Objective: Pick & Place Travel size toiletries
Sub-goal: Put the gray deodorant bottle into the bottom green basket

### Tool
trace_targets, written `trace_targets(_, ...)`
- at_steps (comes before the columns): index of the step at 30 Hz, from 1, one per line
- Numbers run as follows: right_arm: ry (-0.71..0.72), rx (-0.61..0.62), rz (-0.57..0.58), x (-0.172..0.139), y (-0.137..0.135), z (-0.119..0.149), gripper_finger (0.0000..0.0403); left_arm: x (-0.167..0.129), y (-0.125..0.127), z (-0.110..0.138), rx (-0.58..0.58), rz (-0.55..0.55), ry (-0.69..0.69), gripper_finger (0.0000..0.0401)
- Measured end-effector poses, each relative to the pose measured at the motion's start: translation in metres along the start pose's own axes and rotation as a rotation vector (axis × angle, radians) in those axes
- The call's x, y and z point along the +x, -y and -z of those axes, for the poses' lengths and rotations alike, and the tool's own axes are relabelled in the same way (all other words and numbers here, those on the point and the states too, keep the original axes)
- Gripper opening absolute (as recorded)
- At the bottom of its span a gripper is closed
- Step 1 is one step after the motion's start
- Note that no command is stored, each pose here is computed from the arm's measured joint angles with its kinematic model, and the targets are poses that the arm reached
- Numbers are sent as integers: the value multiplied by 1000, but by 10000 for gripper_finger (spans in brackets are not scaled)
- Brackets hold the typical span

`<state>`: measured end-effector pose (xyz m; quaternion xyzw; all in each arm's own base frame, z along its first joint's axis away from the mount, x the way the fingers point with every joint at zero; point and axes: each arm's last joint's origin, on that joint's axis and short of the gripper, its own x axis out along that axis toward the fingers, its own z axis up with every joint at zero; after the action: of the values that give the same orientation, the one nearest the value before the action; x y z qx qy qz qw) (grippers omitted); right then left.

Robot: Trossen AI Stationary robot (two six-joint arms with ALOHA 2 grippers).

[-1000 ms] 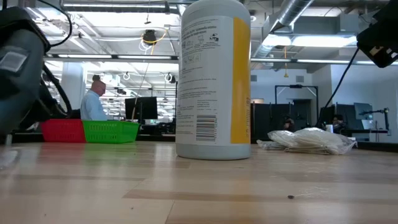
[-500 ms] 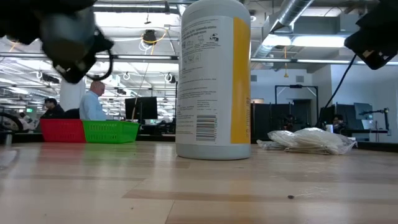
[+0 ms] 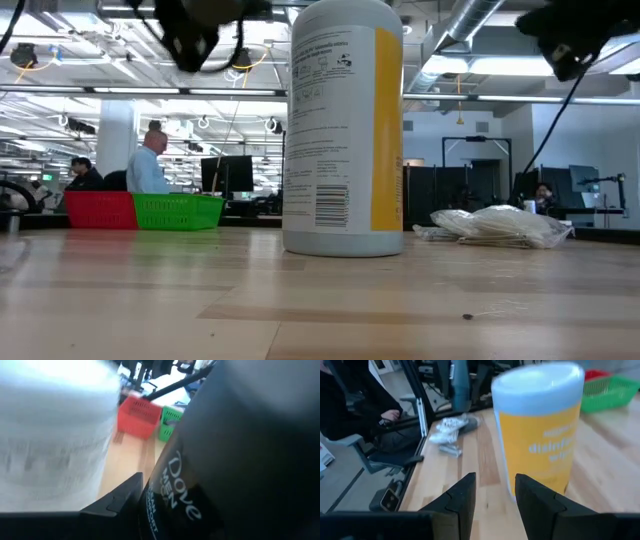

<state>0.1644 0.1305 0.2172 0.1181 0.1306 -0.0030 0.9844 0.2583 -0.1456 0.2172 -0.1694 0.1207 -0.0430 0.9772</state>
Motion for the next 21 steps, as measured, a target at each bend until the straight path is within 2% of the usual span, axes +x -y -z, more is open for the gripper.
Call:
trace_targets(6,100,-44,-10,3,0,-13,128,7,16,-29,115,3,11,185)
trace_targets(9,158,-68,-19,3,-1,-20,128,10,16,-42,137,-14,27,185)
trace_targets(15,270,-140,-2,5,1,-35,128,18,4,-67,213,-72,85,185)
trace_targets(18,320,-168,24,6,5,-42,128,22,-9,-73,211,-116,92,185)
trace_targets(21,361,-188,56,8,10,-48,128,26,-21,-78,203,-108,88,185)
